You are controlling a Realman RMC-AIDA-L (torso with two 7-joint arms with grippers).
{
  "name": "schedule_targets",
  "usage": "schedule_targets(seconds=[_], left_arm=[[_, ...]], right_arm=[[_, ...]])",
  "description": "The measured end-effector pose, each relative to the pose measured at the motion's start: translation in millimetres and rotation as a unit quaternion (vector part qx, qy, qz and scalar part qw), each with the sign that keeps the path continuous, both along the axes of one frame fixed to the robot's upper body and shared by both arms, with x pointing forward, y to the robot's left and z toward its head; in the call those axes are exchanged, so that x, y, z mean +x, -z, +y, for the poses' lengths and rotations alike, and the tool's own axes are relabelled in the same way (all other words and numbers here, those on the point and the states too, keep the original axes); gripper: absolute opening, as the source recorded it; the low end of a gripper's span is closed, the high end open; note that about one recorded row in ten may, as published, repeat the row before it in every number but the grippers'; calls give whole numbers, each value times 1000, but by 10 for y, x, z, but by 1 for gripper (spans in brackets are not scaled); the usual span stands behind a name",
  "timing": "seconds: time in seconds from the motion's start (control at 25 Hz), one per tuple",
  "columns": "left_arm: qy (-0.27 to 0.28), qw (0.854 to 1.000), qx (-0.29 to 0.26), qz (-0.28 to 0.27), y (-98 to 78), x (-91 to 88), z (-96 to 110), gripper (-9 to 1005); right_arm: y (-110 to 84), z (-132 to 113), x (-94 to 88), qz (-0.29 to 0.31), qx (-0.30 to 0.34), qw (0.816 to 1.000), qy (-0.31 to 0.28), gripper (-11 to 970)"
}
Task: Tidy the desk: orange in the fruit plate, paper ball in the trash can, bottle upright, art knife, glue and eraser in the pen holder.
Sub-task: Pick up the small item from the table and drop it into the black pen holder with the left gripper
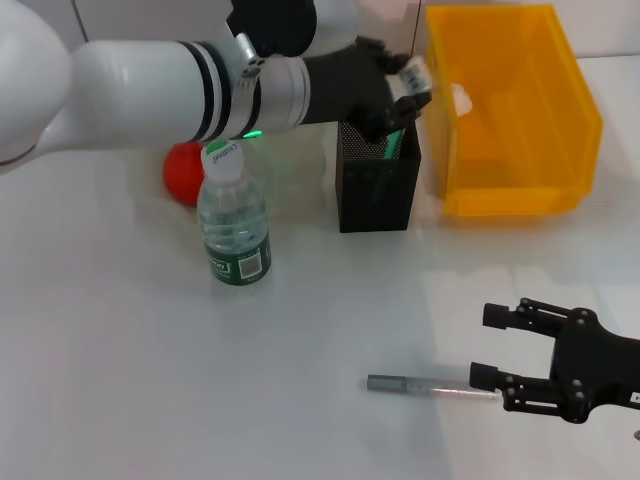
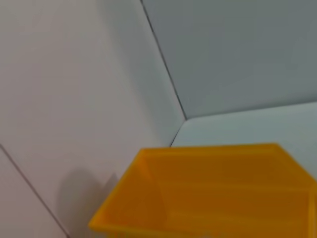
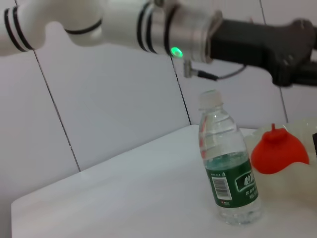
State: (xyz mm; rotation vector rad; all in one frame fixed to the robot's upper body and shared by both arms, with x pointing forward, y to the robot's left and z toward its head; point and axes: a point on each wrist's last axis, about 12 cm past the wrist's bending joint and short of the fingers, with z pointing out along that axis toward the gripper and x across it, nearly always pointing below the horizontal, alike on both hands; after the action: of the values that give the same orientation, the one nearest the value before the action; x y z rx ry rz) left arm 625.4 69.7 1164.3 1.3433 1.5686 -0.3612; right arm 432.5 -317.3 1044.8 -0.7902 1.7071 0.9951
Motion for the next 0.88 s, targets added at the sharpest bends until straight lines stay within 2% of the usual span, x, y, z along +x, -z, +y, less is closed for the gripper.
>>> schedule_targets(seconds=[0.68,0.88], left_arm=[[15,1000,6,6,4,-42,-6,418],[12,1000,4,5,-5,-33,3,558]], right_arm=[[-6,4,4,-1,1,1000,-2,779],[-3,-2,-7,1,2,1000,-1,779]])
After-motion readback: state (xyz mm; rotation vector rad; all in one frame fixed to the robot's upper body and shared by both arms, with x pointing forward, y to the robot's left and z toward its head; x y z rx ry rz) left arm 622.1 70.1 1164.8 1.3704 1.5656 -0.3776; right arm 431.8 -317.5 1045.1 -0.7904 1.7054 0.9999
